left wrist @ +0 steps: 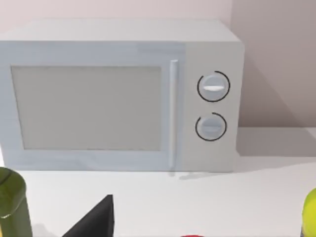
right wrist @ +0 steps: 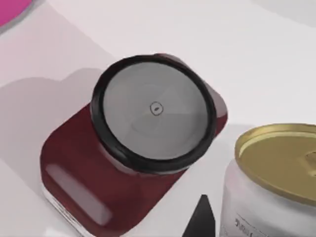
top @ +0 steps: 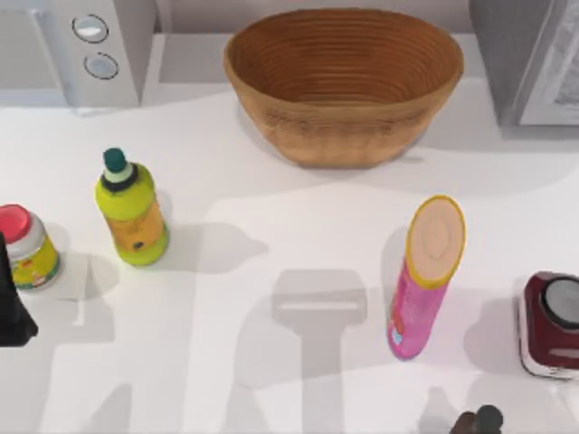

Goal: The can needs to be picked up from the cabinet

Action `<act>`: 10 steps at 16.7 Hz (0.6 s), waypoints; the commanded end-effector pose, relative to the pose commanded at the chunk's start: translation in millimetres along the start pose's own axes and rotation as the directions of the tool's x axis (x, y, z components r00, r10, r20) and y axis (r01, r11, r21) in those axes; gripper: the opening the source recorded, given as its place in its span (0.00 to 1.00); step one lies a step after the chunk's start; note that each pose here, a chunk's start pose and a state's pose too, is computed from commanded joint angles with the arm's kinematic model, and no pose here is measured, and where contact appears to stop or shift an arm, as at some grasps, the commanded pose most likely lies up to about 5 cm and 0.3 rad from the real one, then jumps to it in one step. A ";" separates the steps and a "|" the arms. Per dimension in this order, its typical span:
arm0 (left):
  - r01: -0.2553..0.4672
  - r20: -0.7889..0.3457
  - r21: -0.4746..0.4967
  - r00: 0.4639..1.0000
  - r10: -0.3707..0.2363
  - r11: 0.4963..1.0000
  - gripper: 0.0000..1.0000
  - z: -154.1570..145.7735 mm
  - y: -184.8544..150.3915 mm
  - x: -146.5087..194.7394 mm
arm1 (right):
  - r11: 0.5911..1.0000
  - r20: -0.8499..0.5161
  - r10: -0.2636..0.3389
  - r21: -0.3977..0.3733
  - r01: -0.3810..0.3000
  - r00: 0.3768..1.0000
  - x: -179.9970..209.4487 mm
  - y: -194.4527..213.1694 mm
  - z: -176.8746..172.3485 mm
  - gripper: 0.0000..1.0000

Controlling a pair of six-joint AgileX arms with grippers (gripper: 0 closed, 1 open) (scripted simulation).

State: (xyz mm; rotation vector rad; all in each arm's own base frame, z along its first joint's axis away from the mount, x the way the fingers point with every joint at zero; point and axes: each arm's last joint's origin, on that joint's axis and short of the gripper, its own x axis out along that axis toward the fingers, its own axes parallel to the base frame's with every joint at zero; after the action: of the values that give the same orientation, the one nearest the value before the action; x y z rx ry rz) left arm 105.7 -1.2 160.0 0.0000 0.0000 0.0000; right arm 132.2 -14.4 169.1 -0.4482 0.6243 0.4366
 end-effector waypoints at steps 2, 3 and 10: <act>0.000 0.000 0.000 1.000 0.000 1.000 1.00 0.0 0.0 0.0 | 0.981 -0.066 0.176 -0.072 -0.180 0.982 4.4 -11.9 3.2 0.00; 0.000 0.000 0.000 1.000 0.000 1.000 1.00 0.0 0.0 0.0 | 0.957 -0.081 0.265 -0.096 -0.272 0.961 7.2 -19.0 4.3 0.00; 0.000 0.000 0.000 1.000 0.000 1.000 1.00 0.0 0.0 0.0 | 0.744 0.194 0.669 -0.188 -0.642 0.718 39.8 -84.5 -7.2 0.00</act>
State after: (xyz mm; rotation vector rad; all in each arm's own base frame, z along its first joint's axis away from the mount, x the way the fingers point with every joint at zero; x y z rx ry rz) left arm 105.7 -1.2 160.0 0.0000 0.0000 0.0000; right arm 201.3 -77.1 160.9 -0.2495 0.4989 1.2043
